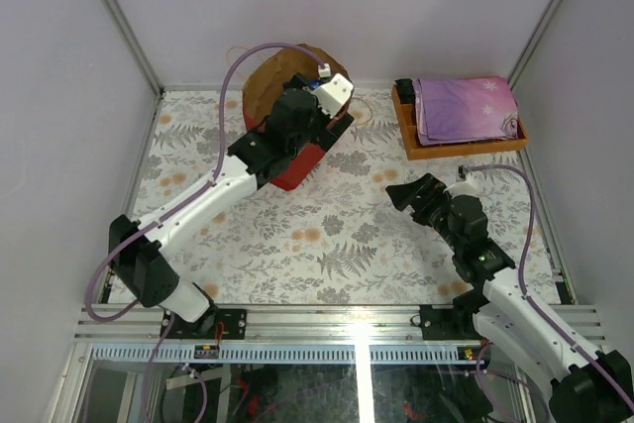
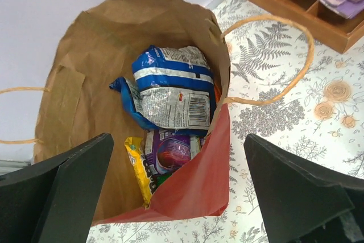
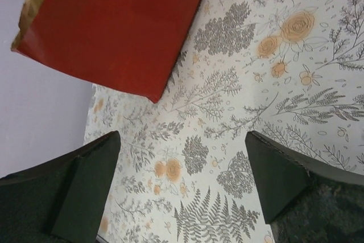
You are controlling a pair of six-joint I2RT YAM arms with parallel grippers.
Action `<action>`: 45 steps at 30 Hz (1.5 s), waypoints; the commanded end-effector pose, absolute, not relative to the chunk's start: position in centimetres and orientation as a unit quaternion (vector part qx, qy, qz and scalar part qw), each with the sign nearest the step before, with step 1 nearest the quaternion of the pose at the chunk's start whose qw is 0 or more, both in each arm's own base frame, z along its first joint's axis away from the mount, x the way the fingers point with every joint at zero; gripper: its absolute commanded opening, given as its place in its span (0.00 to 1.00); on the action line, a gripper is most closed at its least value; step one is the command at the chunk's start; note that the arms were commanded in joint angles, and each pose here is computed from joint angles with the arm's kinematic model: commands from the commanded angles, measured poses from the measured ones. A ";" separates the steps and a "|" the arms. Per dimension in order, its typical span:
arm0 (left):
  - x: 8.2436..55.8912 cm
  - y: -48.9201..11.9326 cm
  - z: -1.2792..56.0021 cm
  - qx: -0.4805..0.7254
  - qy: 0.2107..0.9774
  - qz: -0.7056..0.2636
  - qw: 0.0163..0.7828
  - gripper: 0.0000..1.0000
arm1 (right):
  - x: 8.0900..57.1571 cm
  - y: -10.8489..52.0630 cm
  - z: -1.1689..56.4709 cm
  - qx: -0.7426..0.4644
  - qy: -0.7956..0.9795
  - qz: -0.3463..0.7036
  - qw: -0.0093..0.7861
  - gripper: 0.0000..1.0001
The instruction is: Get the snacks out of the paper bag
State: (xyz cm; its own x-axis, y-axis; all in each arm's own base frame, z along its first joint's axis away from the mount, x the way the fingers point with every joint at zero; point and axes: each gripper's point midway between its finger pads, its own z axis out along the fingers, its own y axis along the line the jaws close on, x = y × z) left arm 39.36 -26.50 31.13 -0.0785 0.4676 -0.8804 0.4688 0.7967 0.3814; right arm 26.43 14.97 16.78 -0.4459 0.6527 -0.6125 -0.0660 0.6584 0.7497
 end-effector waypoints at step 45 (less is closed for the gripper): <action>50.5 -3.2 33.0 -0.123 0.770 0.002 0.627 1.00 | 44.8 18.0 20.4 0.167 0.847 0.185 0.470 0.00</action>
State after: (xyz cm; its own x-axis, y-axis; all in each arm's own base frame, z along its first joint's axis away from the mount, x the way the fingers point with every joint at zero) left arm 49.96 -2.24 32.12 -0.2080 -0.1360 -0.9686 -0.2447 0.9660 -0.0830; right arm 45.12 19.90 20.89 -0.5261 0.3677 -0.7668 0.0823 0.9195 0.3844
